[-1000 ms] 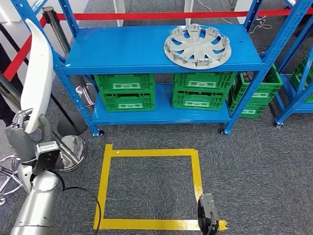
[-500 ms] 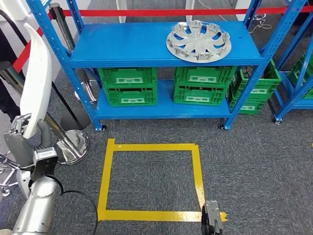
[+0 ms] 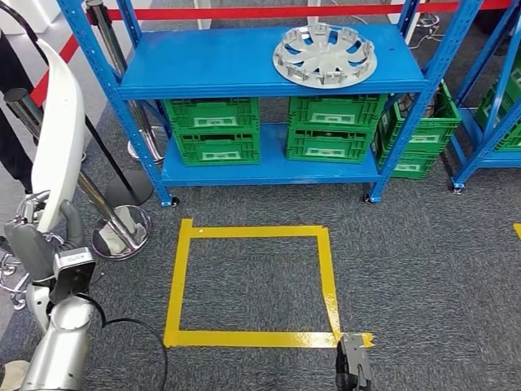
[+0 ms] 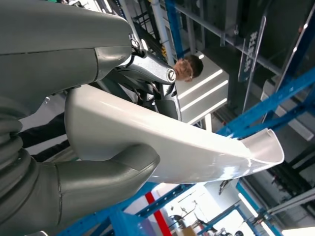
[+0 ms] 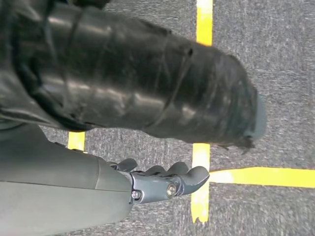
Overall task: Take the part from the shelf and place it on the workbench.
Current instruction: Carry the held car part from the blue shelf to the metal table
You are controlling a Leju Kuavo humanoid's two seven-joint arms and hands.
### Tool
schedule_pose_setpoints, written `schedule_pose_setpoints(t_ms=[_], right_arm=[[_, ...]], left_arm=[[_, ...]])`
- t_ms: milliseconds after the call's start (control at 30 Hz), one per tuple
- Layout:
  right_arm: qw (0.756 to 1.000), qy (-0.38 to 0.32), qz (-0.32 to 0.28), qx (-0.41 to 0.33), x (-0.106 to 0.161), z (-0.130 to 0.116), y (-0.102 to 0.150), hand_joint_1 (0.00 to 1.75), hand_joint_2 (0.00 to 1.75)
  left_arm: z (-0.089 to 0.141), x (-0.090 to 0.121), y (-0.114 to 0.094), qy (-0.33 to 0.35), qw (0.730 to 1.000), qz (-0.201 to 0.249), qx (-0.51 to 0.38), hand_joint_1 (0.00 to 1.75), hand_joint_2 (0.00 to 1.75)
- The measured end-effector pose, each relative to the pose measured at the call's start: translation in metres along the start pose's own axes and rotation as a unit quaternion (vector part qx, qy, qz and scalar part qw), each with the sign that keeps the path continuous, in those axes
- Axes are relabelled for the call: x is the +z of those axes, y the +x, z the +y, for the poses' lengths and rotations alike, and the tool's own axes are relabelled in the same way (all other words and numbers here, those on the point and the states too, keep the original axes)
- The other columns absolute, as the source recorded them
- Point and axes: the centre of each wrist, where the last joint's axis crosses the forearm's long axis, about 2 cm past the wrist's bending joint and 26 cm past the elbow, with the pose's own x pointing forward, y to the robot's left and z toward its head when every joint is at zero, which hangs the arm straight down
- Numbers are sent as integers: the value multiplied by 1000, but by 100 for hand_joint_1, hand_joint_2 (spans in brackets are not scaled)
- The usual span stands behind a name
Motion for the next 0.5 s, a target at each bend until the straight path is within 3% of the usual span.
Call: schedule_pose_setpoints(t_ms=[500], right_arm=[[999, -28, 15, -10, 13, -8, -18, 0, 0]], left_arm=[[-5, 0, 6, 11, 1000, 4, 18, 175, 175]])
